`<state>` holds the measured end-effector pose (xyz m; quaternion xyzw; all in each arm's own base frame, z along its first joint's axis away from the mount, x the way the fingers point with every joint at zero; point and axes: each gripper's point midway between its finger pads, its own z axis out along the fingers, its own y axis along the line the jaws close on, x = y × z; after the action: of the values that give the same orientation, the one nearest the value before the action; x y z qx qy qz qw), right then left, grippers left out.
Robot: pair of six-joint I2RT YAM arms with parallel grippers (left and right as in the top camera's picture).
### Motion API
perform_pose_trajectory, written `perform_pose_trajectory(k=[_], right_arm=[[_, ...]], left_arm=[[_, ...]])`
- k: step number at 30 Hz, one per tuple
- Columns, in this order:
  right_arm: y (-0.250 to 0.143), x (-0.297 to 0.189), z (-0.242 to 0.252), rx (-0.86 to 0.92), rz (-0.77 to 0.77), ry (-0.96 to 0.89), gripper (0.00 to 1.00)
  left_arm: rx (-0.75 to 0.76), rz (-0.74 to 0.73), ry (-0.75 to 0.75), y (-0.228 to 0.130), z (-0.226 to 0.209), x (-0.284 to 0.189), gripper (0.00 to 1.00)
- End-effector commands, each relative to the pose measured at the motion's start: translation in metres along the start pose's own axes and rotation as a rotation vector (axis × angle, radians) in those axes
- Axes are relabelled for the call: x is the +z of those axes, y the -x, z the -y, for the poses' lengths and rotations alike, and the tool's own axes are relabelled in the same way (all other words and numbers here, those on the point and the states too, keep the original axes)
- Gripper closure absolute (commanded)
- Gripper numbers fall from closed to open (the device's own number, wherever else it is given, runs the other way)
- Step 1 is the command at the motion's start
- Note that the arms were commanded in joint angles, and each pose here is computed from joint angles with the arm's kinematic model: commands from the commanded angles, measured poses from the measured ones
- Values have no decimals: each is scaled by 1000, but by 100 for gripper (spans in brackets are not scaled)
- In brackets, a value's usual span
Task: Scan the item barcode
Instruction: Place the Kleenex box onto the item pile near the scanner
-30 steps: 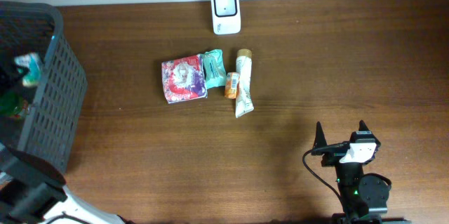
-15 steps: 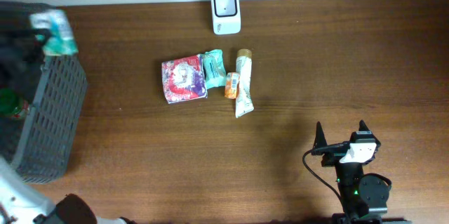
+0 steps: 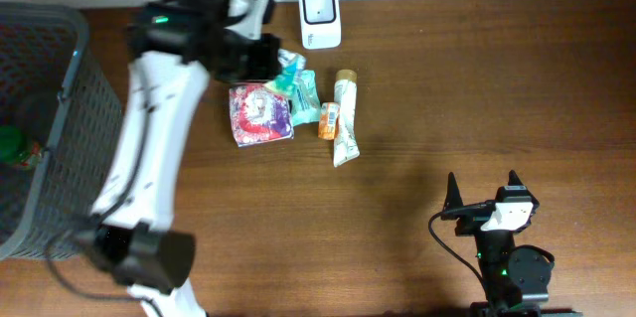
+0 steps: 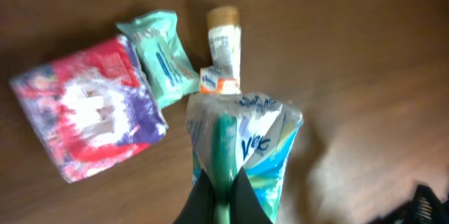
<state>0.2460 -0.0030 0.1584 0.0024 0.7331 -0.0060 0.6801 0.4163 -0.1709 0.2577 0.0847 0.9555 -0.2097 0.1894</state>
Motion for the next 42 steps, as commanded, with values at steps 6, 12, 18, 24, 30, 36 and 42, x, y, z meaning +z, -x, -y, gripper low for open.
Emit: perform_pose_trajectory(k=[6,12,18,24,30,36,42], right_arm=[[-3,0,0,-6,-6,0,1],[-3,0,0,-5,-6,0,1],[-3,0,0,-5,-6,0,1],[-3,0,0,-5,-5,0,2],[-3,0,0,-5,-6,0,1],[-3,0,0,-5,-5,0,1],[-3,0,0,-5,-5,0,1]], left_arm=[[-96,-109,194,-2,-23,156,69],[-121,9,252,41,-40,104,1],[-270,223,306,61,-95,-83,1],[-334,441,375,42,-167,-210,1],[-773,403,654,-24,-284,-245,1],[-1122,330,850,-101,-389,-249,1],[-1178,259,1044,-138,-459,-200,1]])
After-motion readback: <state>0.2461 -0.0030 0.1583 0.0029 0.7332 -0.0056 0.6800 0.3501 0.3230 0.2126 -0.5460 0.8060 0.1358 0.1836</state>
